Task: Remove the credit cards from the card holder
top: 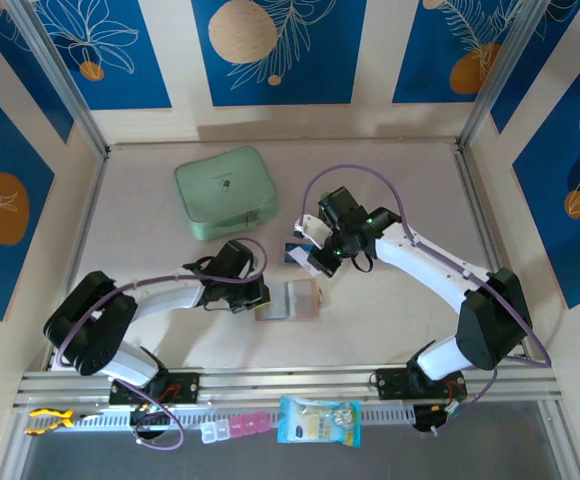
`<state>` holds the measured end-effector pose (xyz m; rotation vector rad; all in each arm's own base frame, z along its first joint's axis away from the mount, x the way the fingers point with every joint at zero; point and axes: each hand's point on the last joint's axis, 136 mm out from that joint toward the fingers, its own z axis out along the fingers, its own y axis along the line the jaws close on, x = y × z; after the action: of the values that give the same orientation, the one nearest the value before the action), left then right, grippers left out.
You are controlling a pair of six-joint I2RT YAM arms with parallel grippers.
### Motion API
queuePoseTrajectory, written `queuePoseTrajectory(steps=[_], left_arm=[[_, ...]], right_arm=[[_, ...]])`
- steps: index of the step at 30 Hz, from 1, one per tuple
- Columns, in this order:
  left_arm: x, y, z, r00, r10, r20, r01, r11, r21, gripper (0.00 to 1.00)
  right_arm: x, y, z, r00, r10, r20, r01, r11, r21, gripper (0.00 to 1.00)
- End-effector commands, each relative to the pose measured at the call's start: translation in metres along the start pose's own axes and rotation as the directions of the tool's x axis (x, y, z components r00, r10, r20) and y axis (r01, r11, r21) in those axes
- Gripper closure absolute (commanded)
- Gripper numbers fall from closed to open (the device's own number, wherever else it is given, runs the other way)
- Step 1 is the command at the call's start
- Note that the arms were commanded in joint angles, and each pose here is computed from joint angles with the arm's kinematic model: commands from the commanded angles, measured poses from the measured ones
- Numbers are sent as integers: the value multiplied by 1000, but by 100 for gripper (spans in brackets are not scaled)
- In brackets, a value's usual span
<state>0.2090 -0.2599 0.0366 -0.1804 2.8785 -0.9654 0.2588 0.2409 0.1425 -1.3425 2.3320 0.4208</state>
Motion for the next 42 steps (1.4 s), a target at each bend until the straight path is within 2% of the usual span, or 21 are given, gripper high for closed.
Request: queuePoseTrajectory(steps=[1, 7, 16, 21, 42], left_arm=[[-2, -4, -8, 999, 31, 24, -31, 1000, -2, 95], [-3, -5, -17, 998, 37, 52, -37, 999, 2, 94], [-3, 11, -29, 997, 11, 79, -9, 1000, -19, 93], [-4, 18, -36, 996, 0, 91, 2, 1000, -25, 93], [-8, 37, -50, 992, -40, 121, 45, 998, -37, 93]], right_arm=[[-15, -16, -11, 963, -270, 7, 269, 961, 54, 100], [-32, -38, -11, 943, -331, 23, 331, 944, -1, 100], [-51, -67, 4, 950, -312, 23, 313, 943, -114, 100], [-47, -70, 18, 956, -293, -14, 283, 934, -220, 100], [-27, -85, 57, 936, -306, -172, 233, 908, -347, 100]])
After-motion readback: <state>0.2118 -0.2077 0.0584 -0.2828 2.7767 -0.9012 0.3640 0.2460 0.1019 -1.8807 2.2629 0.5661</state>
